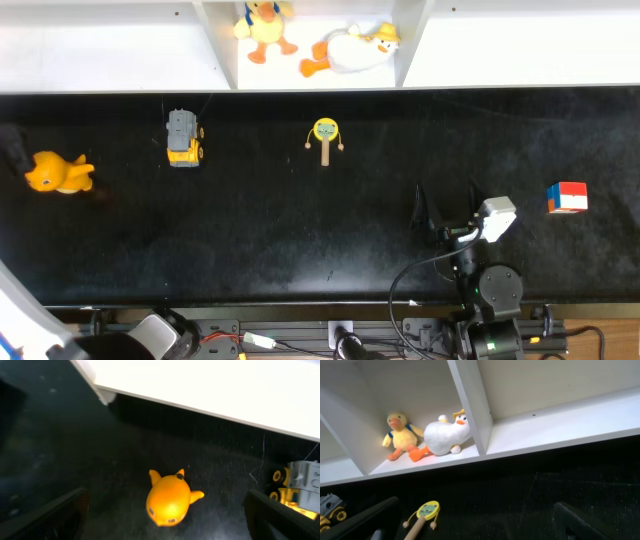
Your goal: Store Toys
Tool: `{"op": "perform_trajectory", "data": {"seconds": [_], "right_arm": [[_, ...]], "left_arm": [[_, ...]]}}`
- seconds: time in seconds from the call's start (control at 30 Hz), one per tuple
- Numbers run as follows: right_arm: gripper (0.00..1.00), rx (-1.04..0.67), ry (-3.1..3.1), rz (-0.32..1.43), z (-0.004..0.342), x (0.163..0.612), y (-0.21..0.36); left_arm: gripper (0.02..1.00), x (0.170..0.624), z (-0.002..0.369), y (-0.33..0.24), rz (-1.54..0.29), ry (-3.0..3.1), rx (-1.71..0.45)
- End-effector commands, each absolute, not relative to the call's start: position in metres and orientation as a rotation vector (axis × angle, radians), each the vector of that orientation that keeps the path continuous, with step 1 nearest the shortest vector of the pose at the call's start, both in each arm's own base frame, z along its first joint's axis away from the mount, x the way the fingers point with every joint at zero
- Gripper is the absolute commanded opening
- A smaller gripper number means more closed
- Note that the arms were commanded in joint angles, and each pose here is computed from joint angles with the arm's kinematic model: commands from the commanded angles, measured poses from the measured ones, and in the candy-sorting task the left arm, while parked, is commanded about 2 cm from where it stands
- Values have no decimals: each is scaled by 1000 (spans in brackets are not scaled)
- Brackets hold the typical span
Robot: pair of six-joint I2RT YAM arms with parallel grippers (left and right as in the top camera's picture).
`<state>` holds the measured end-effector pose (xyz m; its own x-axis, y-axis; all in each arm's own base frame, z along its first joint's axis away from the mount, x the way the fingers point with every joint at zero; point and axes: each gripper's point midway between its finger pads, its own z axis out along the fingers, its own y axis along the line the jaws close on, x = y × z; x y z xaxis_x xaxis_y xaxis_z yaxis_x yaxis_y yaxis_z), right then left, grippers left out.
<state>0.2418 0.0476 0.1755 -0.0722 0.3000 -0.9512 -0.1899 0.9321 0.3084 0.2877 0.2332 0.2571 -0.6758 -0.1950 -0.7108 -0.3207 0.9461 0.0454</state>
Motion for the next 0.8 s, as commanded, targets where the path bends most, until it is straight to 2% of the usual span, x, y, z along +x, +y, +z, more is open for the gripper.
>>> {"op": "perform_trajectory", "data": {"seconds": [0.03,0.23,0.5,0.8], "right_arm": [[996,96,1594,406,172,242,47],[996,96,1594,406,172,242,47],[996,97,1594,407,172,242,47],[996,97,1594,407,172,242,47]], "left_arm": [[996,287,229,230,108,2316,-335],[998,282,187,225,34,2320,-332],[998,273,148,220,32,2363,-335],[998,269,129,233,122,2357,-344]]}}
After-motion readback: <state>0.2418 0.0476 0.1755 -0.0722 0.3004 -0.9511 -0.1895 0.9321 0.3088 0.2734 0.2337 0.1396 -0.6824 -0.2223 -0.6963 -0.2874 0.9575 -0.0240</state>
